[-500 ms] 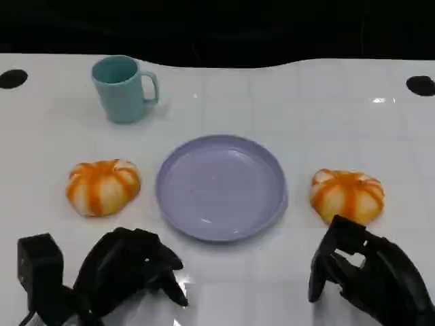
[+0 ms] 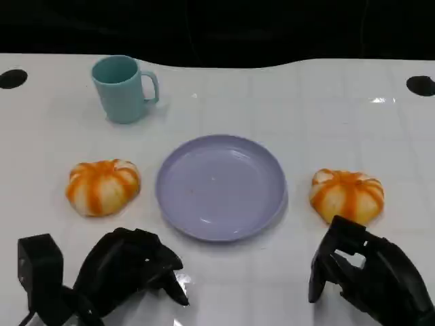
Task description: Grasp the bread from the table and place it into the plate.
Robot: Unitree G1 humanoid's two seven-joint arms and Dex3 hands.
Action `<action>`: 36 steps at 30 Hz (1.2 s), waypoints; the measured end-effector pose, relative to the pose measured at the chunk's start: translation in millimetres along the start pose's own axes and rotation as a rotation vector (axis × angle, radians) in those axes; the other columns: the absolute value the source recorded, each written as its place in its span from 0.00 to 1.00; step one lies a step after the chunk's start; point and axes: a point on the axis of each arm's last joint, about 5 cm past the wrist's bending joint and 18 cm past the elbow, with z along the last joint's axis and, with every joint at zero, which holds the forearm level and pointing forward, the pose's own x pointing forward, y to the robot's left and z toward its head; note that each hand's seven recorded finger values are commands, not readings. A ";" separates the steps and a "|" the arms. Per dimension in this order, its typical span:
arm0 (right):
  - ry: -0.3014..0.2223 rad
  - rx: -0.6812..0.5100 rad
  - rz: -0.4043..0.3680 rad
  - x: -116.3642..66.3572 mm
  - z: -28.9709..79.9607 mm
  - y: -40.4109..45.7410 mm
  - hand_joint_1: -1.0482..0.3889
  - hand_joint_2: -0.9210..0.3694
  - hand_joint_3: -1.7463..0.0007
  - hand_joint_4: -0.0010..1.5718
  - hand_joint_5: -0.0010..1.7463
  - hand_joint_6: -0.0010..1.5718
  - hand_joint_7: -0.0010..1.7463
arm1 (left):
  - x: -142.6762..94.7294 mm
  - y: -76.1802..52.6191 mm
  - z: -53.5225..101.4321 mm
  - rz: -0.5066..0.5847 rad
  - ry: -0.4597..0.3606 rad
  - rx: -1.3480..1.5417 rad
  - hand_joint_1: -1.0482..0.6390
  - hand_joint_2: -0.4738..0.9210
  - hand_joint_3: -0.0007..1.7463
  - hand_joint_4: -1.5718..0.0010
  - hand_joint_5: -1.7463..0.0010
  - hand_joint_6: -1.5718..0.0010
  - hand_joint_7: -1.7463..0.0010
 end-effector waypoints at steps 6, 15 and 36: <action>-0.004 0.003 0.005 0.3 -0.2 0.6 0.32 0.00 0.83 0.42 1.00 0.36 0.91 | -0.2 0.0 -0.4 0.001 0.001 -0.002 0.00 0.93 0.00 0.08 0.61 0.00 0.87; -0.016 -0.001 0.013 0.1 0.2 0.3 0.33 0.00 0.84 0.39 1.00 0.33 0.89 | -0.3 0.0 -0.8 0.001 0.004 -0.003 0.00 0.93 0.00 0.08 0.61 0.00 0.87; -0.229 -0.761 0.092 10.9 65.3 -23.1 0.28 0.00 0.90 0.21 0.30 0.26 0.02 | 0.6 -1.5 -4.1 0.001 0.007 -0.006 0.00 0.93 0.00 0.09 0.59 0.00 0.87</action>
